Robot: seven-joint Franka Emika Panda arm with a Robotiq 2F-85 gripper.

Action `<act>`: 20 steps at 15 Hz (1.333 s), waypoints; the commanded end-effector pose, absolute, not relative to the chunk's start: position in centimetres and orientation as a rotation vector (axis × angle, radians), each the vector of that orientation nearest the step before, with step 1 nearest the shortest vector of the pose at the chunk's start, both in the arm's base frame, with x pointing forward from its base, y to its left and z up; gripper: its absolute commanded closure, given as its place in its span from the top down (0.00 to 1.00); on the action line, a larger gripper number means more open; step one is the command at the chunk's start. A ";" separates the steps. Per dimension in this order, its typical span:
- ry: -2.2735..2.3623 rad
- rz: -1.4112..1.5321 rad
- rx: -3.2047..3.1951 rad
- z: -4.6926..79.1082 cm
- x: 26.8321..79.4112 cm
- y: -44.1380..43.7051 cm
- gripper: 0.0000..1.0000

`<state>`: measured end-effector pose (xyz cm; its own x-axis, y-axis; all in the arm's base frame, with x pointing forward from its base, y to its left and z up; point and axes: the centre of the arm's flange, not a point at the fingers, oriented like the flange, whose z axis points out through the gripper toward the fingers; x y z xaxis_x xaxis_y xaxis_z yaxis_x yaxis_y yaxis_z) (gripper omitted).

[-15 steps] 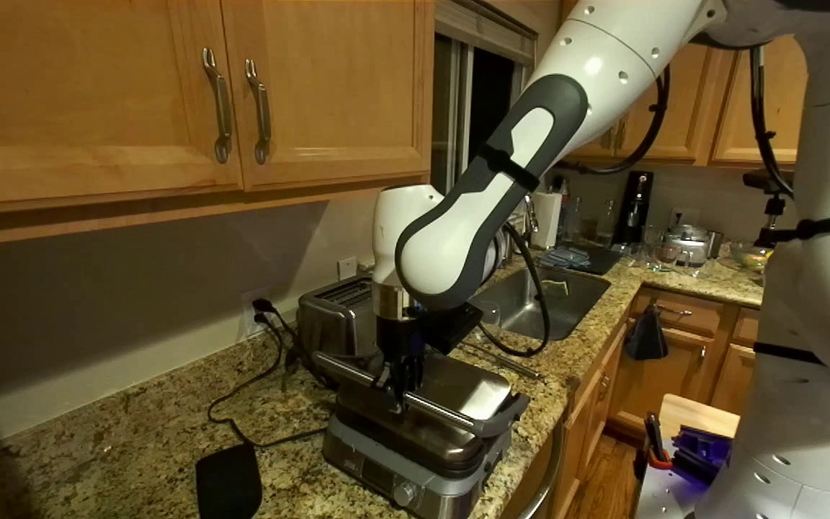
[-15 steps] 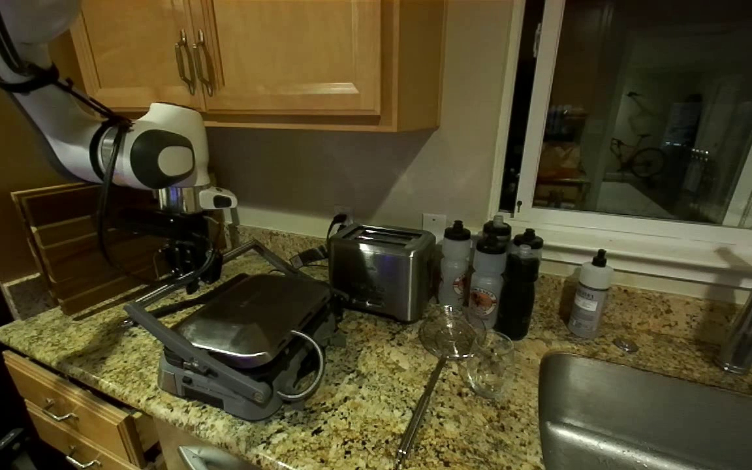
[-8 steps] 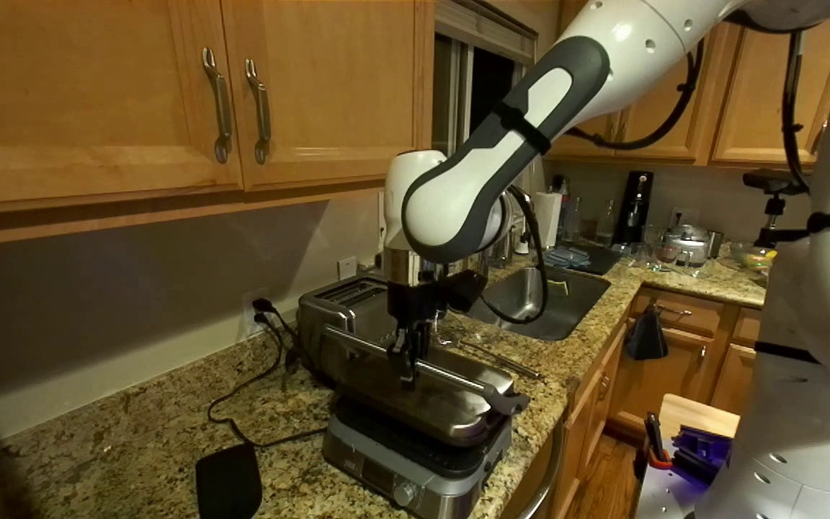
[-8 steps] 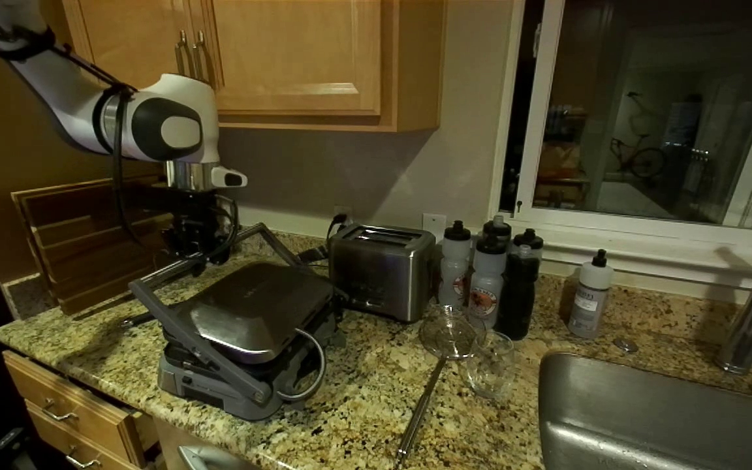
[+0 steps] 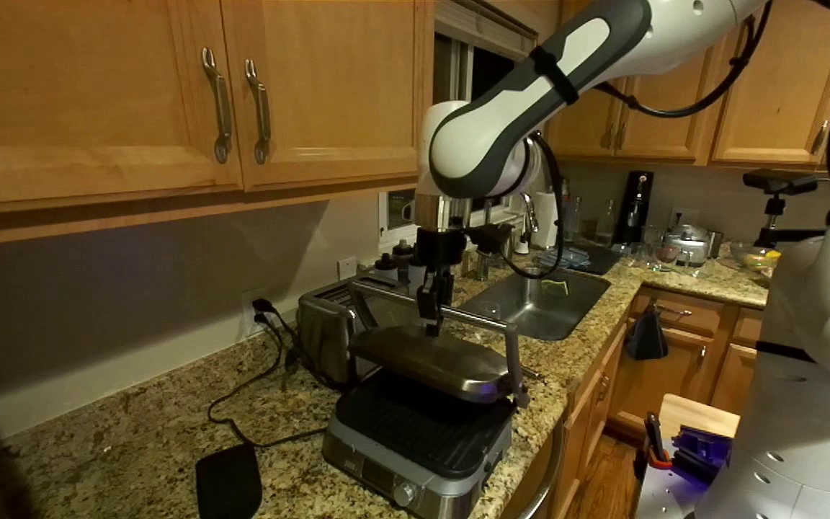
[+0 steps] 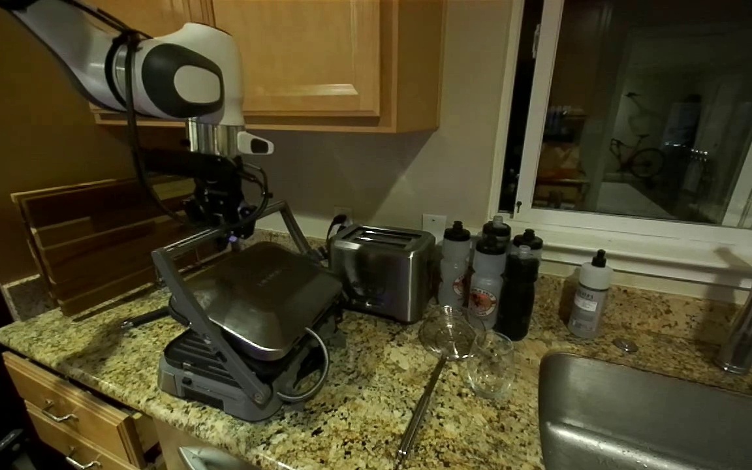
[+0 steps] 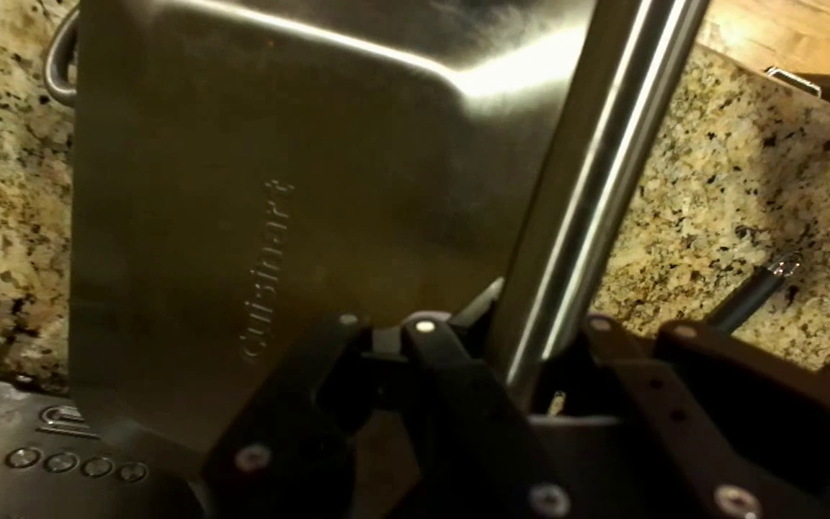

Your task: Open the sandwich maker

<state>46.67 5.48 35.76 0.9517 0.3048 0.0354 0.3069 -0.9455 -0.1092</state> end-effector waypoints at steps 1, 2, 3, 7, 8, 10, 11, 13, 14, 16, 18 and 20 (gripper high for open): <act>-0.438 -0.103 -2.968 40.4 45.1 3.5 0.05; -0.422 -0.107 -2.967 40.5 45.0 3.1 0.05; -0.413 -0.112 -2.967 40.6 44.9 2.8 0.05; -0.403 -0.139 -2.964 41.1 44.7 2.7 0.04; -0.387 -0.065 -2.995 37.4 46.4 2.6 0.07; -0.385 -0.066 -2.994 37.4 46.4 2.6 0.07; -0.384 -0.066 -2.994 37.4 46.4 2.6 0.07; -0.384 -0.066 -2.994 37.4 46.4 2.6 0.07; -0.384 -0.066 -2.994 37.4 46.4 2.6 0.07; -0.384 -0.066 -2.994 37.4 46.4 2.6 0.07; -0.369 -0.075 -3.005 37.6 46.3 1.8 0.03; -0.339 -0.100 -3.018 38.3 46.2 0.2 0.03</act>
<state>46.55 2.67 37.17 0.9673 0.2477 0.0556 0.2526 -0.9607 -0.1154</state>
